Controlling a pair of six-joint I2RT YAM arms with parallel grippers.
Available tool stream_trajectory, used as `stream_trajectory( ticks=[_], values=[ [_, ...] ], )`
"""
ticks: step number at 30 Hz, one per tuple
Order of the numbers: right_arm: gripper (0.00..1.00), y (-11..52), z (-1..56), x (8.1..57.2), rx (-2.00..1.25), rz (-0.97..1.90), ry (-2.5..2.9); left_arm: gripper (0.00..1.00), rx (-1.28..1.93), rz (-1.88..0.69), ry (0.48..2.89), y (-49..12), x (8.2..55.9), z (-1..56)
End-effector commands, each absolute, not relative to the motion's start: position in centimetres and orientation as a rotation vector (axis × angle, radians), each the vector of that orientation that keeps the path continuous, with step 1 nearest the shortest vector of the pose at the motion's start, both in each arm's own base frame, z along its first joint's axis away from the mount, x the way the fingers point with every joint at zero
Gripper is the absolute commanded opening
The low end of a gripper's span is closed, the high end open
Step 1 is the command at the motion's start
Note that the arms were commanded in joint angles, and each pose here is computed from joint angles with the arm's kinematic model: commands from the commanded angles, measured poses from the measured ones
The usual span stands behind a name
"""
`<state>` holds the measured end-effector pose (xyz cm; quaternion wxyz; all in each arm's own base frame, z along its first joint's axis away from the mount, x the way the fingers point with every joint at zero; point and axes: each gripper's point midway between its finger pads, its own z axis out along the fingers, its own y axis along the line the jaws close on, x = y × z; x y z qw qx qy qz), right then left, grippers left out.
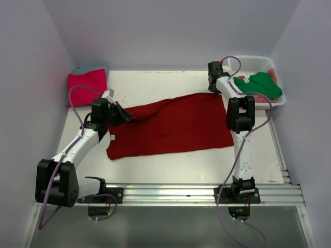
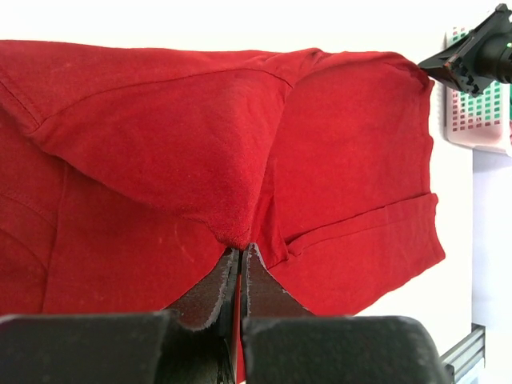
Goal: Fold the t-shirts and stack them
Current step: Grap the side of the flattened tshirt furthest away from the robot with both arms, then fold the other side of the tshirt into a rectangle
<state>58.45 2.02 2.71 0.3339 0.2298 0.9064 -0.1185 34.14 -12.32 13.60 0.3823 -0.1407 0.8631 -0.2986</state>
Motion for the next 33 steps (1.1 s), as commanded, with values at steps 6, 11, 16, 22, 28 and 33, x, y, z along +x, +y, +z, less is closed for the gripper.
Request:
stream_trajectory(
  ticks=[6, 11, 16, 22, 28, 33],
  values=[
    [0.0, -0.6, 9.3, 58.5, 0.63, -0.414, 2.212, 0.0, -0.287, -0.714, 2.074, -11.8, 36.5, 16.8],
    [0.0, -1.1, 13.6, 58.9, 0.604, -0.396, 2.103, 0.0, -0.348, -0.612, 1.992, -9.4, 37.5, 20.2],
    [0.0, -0.9, 16.7, 58.4, 0.572, -0.353, 2.045, 0.0, -0.371, -0.554, 1.942, -8.2, 37.5, 22.2],
    [0.0, -0.6, 16.3, 55.4, 0.55, -0.347, 2.095, 0.0, -0.37, -0.592, 1.993, -8.8, 36.7, 21.6],
    [0.0, -0.7, 14.1, 49.7, 0.57, -0.384, 2.185, 0.0, -0.354, -0.614, 2.066, -9.3, 35.1, 20.2],
    [0.0, -0.2, 12.6, 45.3, 0.578, -0.392, 2.251, 0.0, -0.335, -0.615, 2.103, -9.4, 33.8, 20.1]
  ],
)
